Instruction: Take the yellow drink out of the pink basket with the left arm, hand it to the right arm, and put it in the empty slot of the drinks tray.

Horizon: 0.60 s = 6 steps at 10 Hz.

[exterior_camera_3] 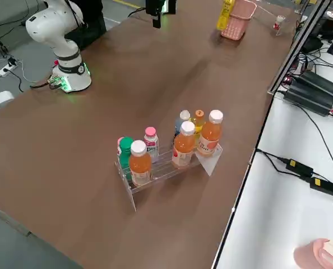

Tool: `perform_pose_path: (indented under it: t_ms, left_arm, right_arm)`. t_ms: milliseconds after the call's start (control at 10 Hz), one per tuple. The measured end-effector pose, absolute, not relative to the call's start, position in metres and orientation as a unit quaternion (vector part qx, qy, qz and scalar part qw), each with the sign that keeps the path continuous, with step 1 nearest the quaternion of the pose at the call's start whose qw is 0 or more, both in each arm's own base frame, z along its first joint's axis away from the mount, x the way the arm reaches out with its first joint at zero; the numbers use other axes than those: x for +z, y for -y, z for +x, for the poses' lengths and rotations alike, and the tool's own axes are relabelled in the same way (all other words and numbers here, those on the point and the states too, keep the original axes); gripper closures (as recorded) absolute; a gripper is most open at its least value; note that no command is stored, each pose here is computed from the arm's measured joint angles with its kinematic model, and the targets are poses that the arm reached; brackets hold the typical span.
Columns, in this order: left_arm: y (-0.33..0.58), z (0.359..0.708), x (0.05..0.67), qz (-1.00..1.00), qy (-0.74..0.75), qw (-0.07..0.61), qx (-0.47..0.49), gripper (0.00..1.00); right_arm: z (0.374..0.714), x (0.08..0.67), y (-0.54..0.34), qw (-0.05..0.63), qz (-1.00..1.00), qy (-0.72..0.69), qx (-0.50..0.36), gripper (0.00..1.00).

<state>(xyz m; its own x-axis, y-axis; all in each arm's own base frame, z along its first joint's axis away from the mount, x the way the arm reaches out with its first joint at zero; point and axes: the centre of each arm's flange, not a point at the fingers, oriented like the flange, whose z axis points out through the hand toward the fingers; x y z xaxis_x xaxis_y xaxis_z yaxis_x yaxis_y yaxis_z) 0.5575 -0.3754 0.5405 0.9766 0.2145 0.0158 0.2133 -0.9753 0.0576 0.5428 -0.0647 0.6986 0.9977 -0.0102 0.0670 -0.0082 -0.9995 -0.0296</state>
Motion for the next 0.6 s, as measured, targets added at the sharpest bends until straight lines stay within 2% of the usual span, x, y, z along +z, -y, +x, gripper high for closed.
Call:
perform_pose_path:
  t_ms: [300, 600]
  left_arm:
    - [0.421, 0.556, 0.5, 0.994, -0.107, 0.025, 0.03, 0.66]
    - [0.438, 0.569, 0.465, 0.993, -0.112, 0.021, 0.044, 0.66]
  right_arm:
    - [0.543, 0.699, 0.065, 0.015, -0.999, -0.005, -0.034, 0.01]
    - [0.543, 0.699, 0.065, 0.015, -0.999, -0.005, -0.034, 0.01]
